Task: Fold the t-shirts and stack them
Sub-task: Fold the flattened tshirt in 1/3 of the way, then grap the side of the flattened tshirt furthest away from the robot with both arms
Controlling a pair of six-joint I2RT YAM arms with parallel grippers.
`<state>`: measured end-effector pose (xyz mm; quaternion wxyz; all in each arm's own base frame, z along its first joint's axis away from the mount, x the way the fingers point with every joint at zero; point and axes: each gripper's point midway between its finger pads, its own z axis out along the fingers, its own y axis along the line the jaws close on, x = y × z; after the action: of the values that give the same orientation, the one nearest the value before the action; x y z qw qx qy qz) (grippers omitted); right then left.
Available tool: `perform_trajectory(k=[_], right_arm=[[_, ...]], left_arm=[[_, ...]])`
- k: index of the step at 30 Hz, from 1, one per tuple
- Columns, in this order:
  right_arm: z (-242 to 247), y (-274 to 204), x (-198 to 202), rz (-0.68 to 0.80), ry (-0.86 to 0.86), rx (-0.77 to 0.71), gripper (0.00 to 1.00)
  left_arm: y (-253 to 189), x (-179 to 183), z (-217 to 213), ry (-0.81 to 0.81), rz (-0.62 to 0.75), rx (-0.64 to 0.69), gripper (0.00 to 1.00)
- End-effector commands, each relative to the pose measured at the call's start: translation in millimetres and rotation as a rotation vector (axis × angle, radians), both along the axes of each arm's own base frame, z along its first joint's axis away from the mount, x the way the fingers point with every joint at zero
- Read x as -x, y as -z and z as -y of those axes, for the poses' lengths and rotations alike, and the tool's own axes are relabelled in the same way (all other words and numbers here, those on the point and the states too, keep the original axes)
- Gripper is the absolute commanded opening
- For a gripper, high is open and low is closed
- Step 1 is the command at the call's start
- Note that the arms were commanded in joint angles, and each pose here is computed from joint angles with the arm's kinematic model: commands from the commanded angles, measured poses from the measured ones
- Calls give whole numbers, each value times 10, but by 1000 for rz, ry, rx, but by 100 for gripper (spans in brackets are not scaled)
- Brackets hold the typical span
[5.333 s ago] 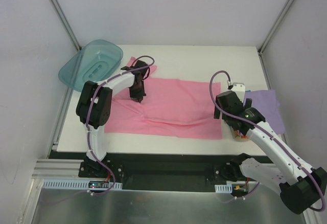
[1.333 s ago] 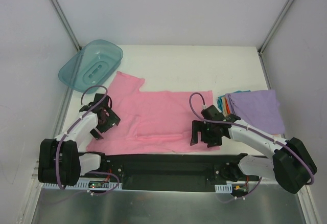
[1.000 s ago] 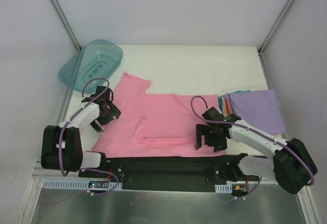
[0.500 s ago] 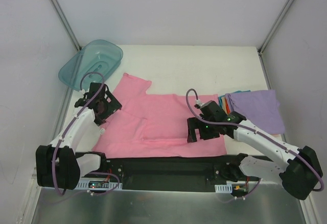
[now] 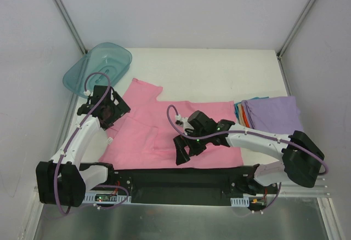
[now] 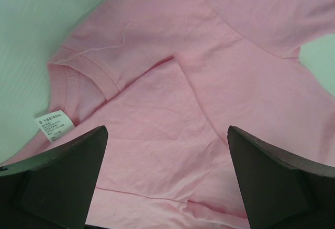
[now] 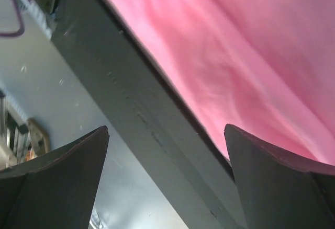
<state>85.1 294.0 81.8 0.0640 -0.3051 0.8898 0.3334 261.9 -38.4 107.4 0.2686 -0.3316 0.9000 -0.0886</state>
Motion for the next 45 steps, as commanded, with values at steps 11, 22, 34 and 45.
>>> perform_trajectory(k=[11,22,34,45], right_arm=[[-443,105,-297,79,-103,-46,96],[-308,271,-636,84,0,53,96],[725,-666,-1482,477,508,133,96],[1812,-709,-1655,446,922,227,96]], left_arm=[[30,-67,-55,10,-22,-29,99],[-143,-151,3,33,29,-5,99],[-467,-714,485,217,103,9,99],[-404,-1970,472,135,58,-182,90]])
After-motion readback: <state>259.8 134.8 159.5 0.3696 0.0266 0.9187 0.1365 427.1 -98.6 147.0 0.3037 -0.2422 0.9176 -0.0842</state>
